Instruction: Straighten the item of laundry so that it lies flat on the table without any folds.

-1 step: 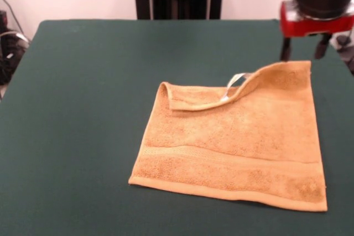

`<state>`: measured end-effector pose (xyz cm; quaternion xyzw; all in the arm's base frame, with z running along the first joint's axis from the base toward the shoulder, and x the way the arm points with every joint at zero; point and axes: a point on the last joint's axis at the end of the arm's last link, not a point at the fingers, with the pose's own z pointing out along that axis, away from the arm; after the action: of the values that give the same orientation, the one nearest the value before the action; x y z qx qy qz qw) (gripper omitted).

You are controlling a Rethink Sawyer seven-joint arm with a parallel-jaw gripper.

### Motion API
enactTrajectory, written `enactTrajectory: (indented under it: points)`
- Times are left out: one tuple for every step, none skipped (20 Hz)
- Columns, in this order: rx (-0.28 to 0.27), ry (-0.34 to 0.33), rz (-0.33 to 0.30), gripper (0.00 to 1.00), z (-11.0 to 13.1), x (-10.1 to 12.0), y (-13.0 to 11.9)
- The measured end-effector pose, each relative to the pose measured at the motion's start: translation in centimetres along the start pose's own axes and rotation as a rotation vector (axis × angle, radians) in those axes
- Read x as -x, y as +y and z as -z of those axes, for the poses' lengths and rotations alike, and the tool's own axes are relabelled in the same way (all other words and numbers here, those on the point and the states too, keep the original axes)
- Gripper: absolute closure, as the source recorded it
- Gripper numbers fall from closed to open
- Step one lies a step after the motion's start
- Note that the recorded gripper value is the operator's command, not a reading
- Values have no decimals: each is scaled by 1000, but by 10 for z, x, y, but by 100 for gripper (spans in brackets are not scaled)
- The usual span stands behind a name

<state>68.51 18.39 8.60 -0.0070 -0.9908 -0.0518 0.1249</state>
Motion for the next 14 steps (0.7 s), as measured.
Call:
enactTrajectory:
  points:
    - [-7,-4,-1,0,0,1,-5]
    - [-16,-8,-1,0,1,2,-12]
    - [-30,-14,-2,0,2,3,-23]
    - [-42,-19,-2,0,3,4,-31]
    - [-53,-25,-1,0,4,6,-38]
    - [-64,-32,-1,0,5,7,-46]
    - [-72,-38,-1,0,6,9,-51]
    - [-83,-46,-2,0,8,10,-61]
    - [-87,-53,-4,0,9,12,-68]
    - [-89,-56,-6,0,10,13,-72]
    - [-90,-58,-8,0,10,13,-76]
    - [-91,-62,-9,0,12,14,-83]
    - [-91,-64,-8,0,12,15,-86]
    - [-89,-66,-8,0,14,16,-88]
